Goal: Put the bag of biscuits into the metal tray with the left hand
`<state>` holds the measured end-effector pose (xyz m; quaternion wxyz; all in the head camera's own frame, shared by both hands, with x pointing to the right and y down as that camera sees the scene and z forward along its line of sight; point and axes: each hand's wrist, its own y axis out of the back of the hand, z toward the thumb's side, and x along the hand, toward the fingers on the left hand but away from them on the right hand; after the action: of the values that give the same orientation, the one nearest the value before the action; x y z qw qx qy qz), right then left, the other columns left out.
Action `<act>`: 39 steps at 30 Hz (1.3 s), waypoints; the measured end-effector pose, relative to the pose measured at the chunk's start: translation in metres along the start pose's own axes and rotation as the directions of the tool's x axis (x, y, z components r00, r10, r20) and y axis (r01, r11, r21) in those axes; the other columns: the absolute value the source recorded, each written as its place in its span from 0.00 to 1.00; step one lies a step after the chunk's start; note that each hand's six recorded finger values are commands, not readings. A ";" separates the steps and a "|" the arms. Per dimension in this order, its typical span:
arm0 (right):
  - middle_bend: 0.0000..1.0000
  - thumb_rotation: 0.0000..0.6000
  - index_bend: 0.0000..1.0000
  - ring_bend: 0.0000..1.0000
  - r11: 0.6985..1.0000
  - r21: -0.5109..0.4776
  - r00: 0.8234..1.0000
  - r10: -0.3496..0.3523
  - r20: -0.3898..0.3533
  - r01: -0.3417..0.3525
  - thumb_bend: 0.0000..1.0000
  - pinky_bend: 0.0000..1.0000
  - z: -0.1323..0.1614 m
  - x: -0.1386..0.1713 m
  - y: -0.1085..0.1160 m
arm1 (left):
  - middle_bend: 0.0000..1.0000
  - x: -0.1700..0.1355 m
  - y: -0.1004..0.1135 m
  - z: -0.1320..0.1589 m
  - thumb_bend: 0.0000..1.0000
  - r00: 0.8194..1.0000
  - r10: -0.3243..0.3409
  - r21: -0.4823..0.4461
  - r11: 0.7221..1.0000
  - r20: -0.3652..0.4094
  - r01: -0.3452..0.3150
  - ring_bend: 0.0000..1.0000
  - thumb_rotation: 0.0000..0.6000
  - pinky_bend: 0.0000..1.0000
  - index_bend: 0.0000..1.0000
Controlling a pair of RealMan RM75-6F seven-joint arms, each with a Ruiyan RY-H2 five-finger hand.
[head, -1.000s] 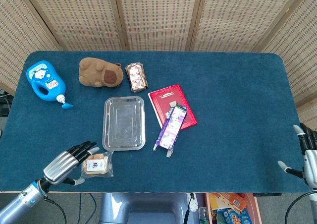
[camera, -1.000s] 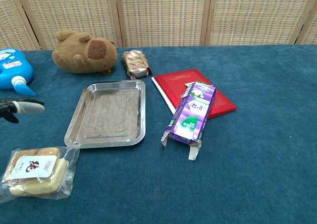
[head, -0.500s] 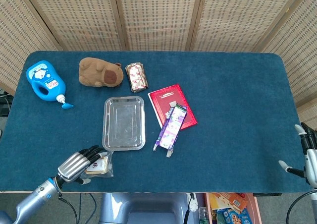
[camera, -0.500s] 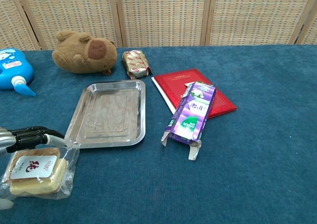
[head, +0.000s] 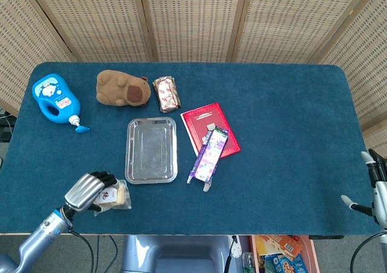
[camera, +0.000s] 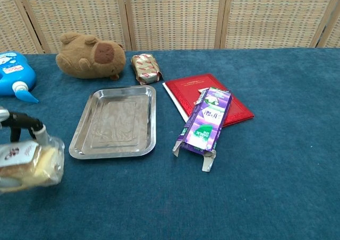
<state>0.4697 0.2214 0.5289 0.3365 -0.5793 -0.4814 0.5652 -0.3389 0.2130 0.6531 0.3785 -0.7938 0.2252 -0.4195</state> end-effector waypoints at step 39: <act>0.00 1.00 0.00 0.00 1.000 -0.020 0.999 0.000 0.033 0.000 0.00 0.00 -0.011 -0.006 0.003 | 0.00 0.138 0.097 -0.006 0.00 0.978 0.106 -0.060 0.991 -0.179 -0.118 0.00 1.00 0.00 0.00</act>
<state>0.4817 0.2168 0.5292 0.3226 -0.5732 -0.4926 0.5698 -0.2727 0.0580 0.6471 0.3520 -0.7528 0.3165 -0.4574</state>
